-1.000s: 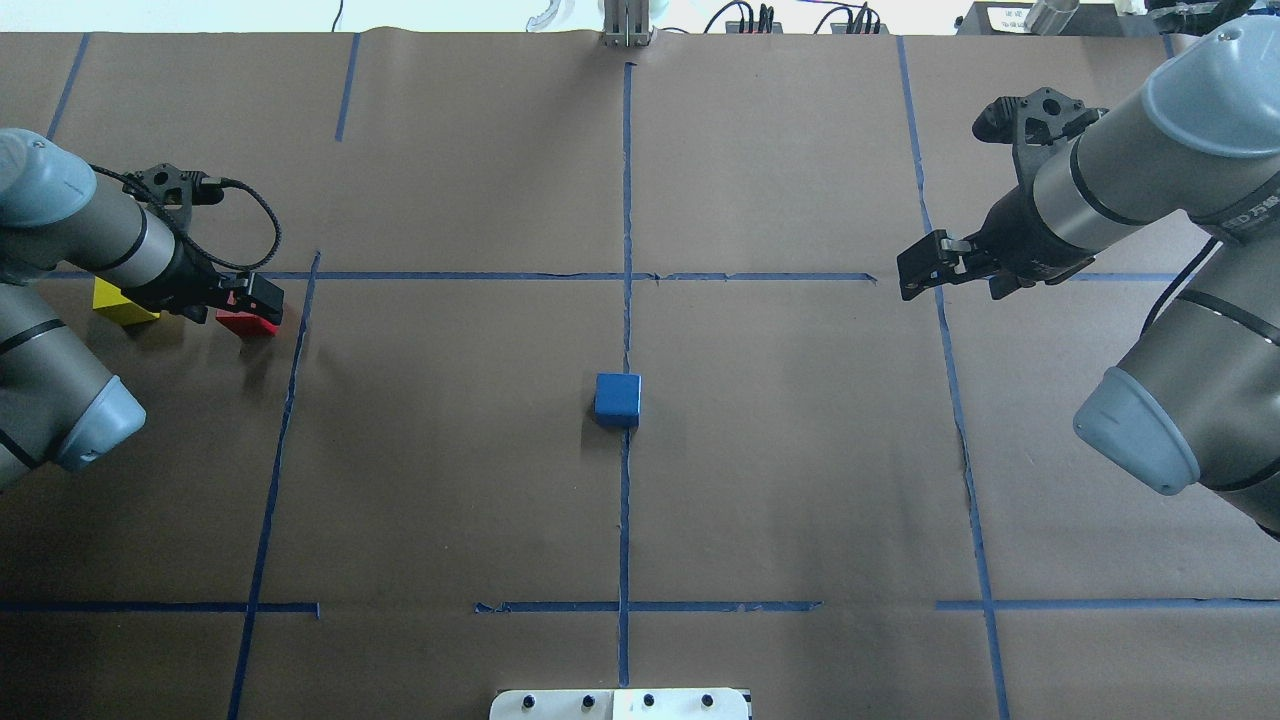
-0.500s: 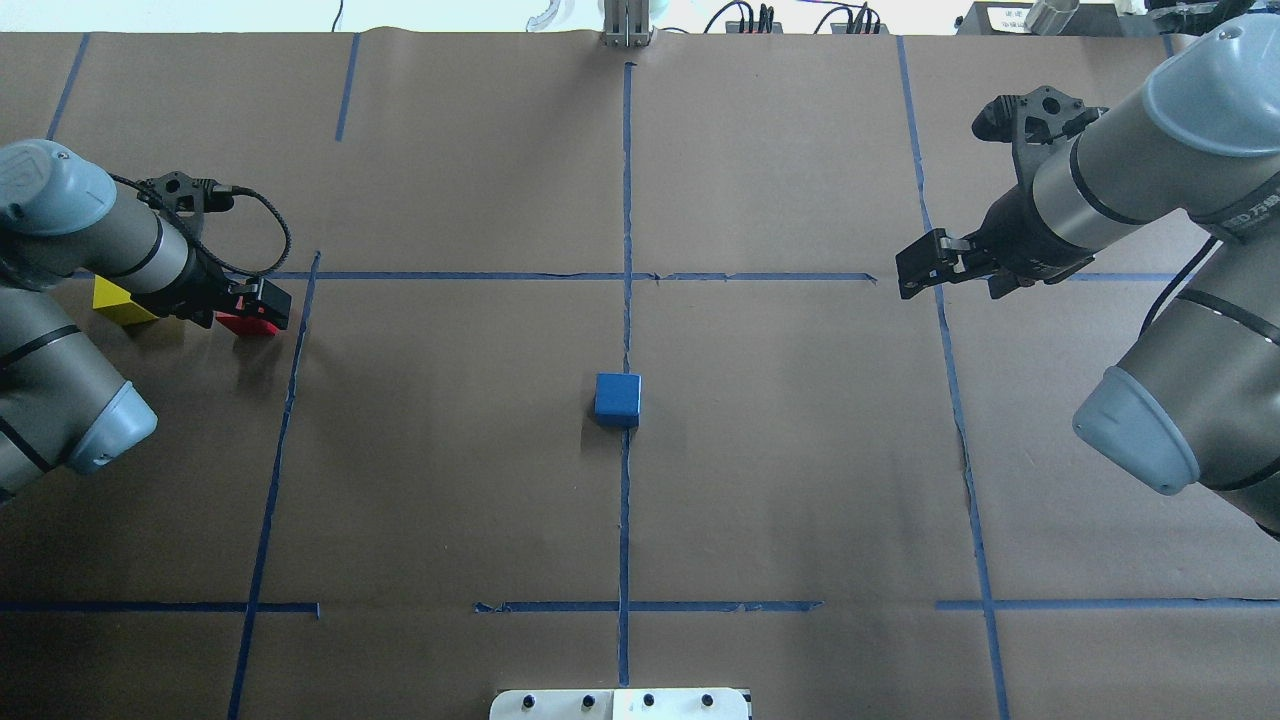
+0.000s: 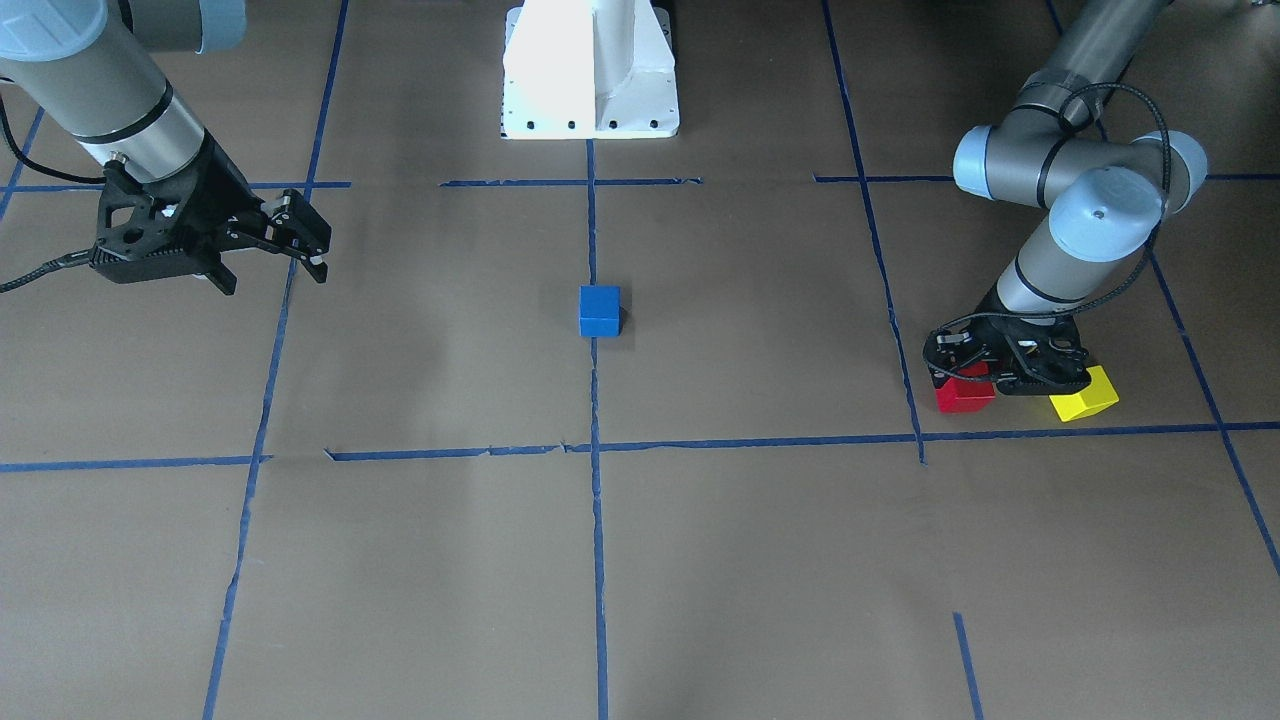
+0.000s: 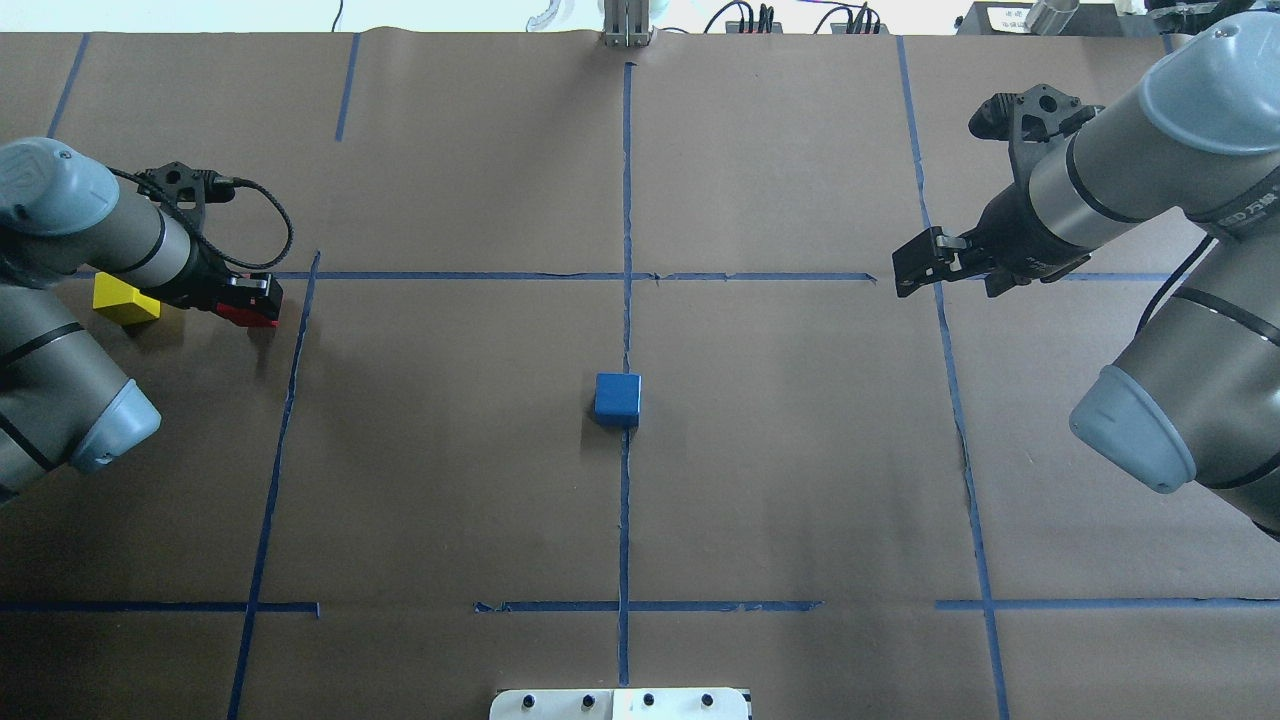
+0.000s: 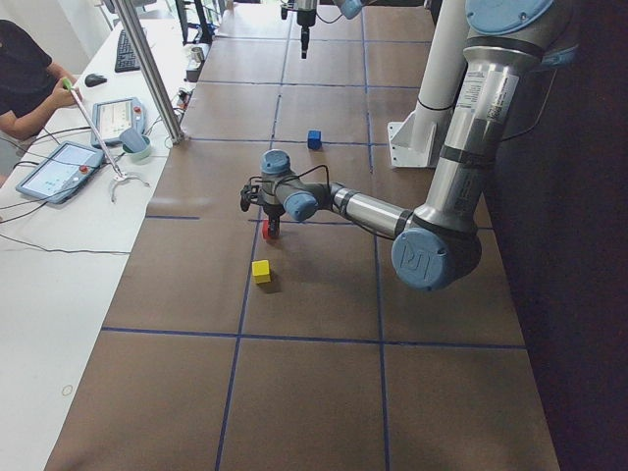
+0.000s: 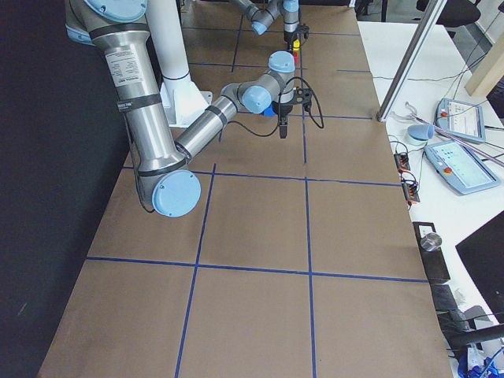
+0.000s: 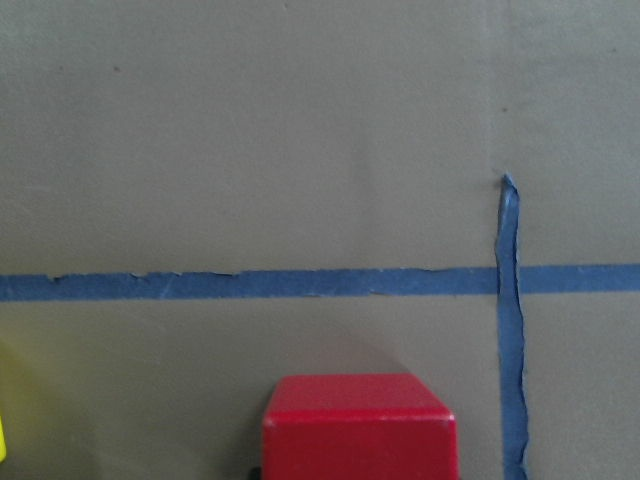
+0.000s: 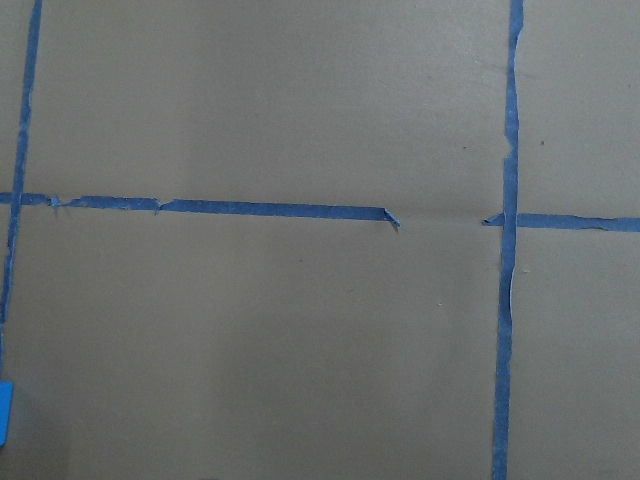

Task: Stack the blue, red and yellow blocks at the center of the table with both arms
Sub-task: 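Carry the red block with the left gripper above the blue block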

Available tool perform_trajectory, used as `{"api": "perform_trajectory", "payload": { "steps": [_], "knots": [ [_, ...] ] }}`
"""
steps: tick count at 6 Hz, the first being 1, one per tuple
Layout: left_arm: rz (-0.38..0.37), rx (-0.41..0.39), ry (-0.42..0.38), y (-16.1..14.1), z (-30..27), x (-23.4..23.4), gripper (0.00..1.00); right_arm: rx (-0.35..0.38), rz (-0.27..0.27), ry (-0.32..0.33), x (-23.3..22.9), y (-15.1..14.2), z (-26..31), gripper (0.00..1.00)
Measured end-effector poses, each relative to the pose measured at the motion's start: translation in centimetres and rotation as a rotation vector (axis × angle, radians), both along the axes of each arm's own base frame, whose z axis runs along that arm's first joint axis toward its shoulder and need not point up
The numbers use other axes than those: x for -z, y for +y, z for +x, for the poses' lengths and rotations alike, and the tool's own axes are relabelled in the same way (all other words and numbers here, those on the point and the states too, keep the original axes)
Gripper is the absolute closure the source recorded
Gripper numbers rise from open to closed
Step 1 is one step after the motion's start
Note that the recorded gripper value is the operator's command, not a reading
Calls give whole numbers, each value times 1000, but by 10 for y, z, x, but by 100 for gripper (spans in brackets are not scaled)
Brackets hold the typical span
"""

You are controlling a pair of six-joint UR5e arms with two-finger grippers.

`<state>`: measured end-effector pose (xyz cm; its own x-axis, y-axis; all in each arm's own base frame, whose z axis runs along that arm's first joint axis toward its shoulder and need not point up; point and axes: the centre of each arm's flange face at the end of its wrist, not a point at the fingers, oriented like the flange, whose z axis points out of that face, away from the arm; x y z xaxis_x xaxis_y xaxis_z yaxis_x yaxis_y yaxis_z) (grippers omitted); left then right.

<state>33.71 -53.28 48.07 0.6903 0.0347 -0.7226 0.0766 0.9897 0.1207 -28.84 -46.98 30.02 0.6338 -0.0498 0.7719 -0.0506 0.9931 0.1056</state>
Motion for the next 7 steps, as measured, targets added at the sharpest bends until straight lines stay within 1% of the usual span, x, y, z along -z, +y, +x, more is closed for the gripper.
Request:
{"api": "perform_trajectory", "payload": {
  "steps": [1, 2, 3, 5, 6, 7],
  "knots": [
    [31, 9, 33, -3, 2, 29, 100, 1, 3, -1, 0, 1, 1, 0],
    [43, 29, 75, -5, 8, 68, 100, 2, 6, -2, 0, 2, 4, 0],
    [15, 37, 101, 9, 36, 121, 100, 1, 3, 2, -3, 3, 7, 0],
    [-53, 6, 55, 73, 126, 257, 100, 0, -2, 20, -16, 3, 14, 0],
    [-66, -15, 47, 100, 162, 301, 100, 11, 10, 34, -25, 2, 20, 0],
    [-68, -25, 39, 113, 193, 327, 100, 19, 19, 46, -33, 2, 26, 0]
  ]
}}
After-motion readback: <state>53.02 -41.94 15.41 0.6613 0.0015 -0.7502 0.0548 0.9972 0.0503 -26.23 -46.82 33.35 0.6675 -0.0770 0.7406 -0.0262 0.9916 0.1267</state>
